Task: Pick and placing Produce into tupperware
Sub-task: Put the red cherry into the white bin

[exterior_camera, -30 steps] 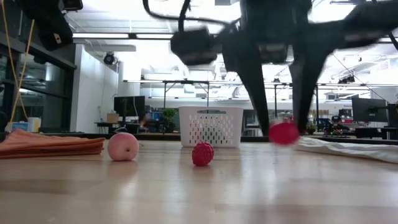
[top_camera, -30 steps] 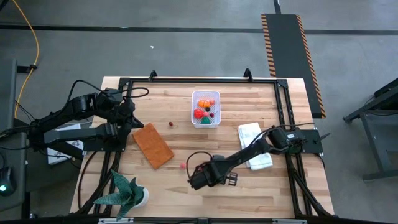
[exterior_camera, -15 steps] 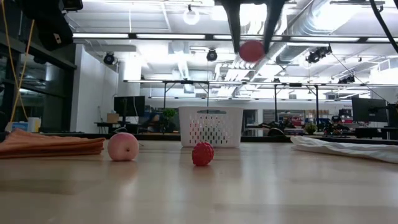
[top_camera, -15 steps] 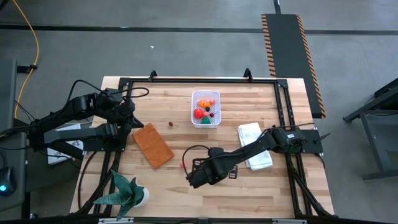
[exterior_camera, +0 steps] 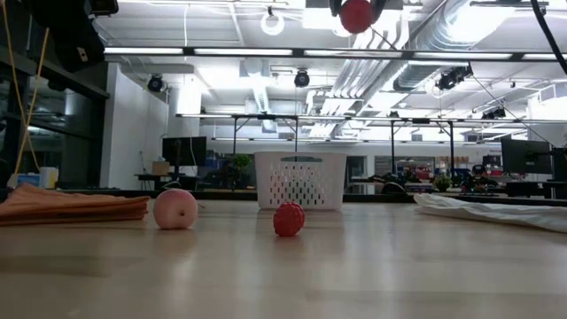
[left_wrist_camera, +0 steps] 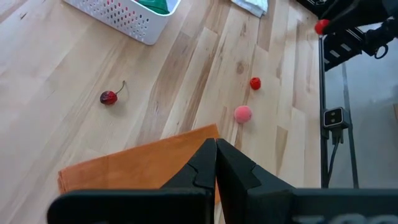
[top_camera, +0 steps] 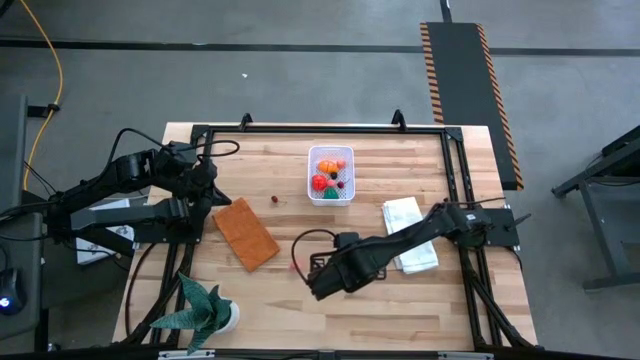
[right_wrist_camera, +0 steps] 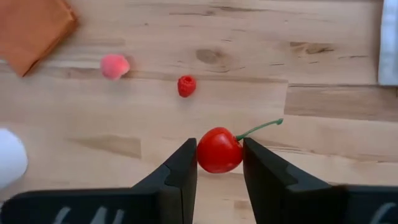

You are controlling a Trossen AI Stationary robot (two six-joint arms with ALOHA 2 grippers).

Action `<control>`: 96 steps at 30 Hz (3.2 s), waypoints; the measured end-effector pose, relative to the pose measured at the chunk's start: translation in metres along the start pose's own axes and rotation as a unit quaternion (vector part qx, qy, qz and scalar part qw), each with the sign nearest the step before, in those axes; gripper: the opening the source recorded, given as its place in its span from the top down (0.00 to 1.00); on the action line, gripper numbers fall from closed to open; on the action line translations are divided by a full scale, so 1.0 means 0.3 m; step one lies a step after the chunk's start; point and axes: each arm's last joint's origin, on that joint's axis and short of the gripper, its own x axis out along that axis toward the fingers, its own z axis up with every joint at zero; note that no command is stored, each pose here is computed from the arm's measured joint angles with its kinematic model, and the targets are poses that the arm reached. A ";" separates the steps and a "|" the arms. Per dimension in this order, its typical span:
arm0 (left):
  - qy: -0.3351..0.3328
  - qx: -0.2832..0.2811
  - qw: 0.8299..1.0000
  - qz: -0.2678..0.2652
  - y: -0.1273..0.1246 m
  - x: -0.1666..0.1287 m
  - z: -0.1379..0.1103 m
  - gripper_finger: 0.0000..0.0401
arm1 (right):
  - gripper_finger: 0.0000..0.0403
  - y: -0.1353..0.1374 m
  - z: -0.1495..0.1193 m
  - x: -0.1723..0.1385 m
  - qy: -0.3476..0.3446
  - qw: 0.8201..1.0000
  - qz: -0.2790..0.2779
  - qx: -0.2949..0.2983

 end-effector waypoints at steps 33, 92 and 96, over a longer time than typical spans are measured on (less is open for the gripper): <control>-0.003 -0.060 0.998 0.005 0.001 0.000 0.001 1.00 | 0.77 -0.283 0.229 -0.555 -0.128 0.942 0.217 -0.221; -0.204 -0.147 0.964 -0.090 -0.044 -0.033 0.140 1.00 | 0.77 -0.265 0.905 -0.605 -0.190 0.797 0.307 -0.484; -0.217 -0.139 0.961 -0.097 -0.048 -0.038 0.148 1.00 | 0.77 -0.220 0.963 -0.542 -0.159 0.802 0.317 -0.480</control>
